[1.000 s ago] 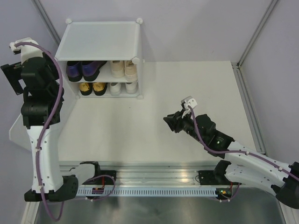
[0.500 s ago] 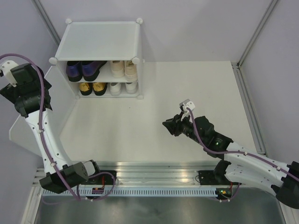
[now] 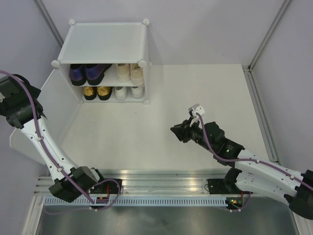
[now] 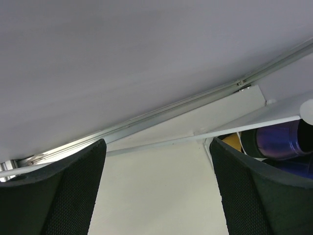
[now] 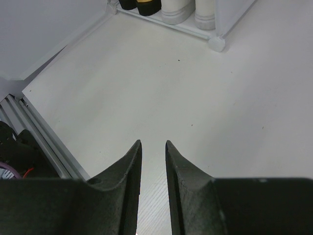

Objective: Place and organize the shoes in the shoe cabinet
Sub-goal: Close the shoe cabinet at the center of the board.

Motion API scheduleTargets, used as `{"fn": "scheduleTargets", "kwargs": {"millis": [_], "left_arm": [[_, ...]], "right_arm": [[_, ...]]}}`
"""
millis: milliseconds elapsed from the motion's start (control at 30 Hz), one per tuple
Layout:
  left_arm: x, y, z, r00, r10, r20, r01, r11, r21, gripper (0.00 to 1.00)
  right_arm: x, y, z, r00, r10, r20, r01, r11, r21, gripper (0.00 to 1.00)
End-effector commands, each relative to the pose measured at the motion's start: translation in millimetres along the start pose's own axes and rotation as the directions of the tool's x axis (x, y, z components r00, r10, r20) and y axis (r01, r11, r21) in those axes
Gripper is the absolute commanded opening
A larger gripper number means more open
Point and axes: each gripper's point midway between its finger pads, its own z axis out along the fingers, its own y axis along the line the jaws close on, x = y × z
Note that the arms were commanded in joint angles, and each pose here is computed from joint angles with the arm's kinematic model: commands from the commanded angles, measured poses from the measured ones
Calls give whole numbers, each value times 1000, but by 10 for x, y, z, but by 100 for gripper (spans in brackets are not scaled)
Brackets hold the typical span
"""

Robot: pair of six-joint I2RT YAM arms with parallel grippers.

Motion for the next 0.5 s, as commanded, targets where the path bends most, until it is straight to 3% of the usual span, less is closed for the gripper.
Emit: {"fn": "scheduleTargets", "kwargs": {"millis": [0,267,467], "left_arm": [[-245,-22,-88,987,-115,110,112,993,27,89],[-247,197,24,977,-143,155,157,984,-81,88],[-94,226,155,984,-147,105,156,984,-89,91]], "right_arm": [[-77,25,23,999,14,30,-14,1000,-7,30],[-109,-35,-4,999,13,53,-14,1000,25,30],[-102,-31,4,999,14,49,-15,1000,23,30]]}}
